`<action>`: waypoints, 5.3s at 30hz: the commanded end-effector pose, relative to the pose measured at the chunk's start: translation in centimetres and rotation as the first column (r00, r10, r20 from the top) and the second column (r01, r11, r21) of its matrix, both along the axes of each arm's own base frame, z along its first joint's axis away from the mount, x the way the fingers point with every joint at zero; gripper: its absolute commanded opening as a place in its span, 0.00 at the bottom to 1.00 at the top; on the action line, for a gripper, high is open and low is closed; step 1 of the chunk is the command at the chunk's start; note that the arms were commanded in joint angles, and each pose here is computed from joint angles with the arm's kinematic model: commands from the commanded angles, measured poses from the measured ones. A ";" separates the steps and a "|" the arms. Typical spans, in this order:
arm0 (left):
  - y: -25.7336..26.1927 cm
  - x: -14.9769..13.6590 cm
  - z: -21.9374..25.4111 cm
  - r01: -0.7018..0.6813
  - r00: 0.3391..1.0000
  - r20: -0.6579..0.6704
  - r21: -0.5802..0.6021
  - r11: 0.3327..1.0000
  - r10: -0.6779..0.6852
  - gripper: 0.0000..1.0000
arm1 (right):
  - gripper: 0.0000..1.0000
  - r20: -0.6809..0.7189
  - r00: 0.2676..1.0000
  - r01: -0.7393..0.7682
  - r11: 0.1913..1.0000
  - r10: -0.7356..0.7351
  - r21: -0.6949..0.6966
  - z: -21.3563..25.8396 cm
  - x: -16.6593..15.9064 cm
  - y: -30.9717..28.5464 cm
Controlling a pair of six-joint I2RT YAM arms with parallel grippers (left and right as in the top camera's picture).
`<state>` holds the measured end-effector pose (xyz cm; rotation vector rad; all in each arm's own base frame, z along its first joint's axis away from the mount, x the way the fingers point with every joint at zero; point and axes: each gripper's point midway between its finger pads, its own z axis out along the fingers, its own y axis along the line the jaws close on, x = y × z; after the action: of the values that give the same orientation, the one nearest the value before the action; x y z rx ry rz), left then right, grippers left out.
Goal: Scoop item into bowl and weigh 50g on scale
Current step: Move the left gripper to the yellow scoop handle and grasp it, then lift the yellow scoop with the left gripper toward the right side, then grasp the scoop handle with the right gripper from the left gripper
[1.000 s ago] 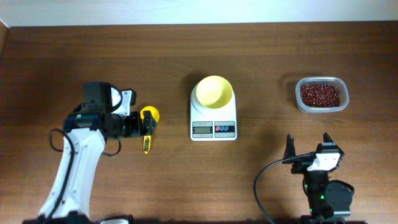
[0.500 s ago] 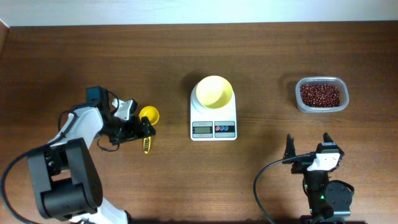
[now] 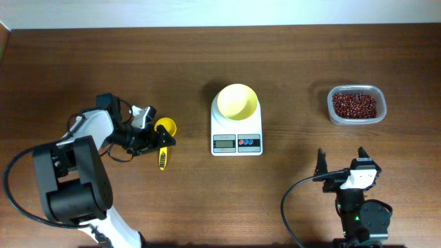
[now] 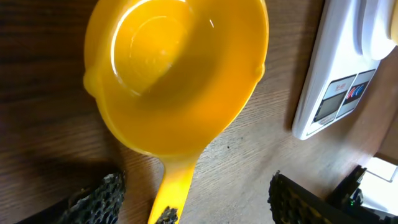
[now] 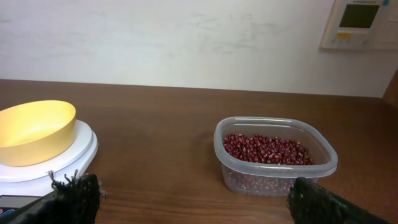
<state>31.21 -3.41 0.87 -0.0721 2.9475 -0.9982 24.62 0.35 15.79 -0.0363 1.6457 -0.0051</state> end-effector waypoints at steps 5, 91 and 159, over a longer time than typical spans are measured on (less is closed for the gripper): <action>0.8 -7.1 -6.1 0.058 0.962 -0.272 0.110 0.992 -0.026 0.73 | 0.99 -0.006 1.000 0.004 1.000 -0.004 0.003 -0.3 0.0 0.0; -27.4 -0.5 38.0 0.312 0.713 0.697 -0.421 0.852 0.083 0.00 | 0.99 0.323 0.898 -0.393 0.214 0.299 0.895 10.0 -2.6 6.1; -33.1 -3.7 38.2 0.207 0.903 0.417 -0.628 0.750 0.100 0.00 | 0.32 0.239 0.708 -0.188 -0.148 0.664 0.971 21.9 -0.1 12.1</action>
<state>27.67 -36.24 38.65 0.1707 2.0988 -1.7570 25.00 12.13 37.06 0.5726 1.5202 1.9157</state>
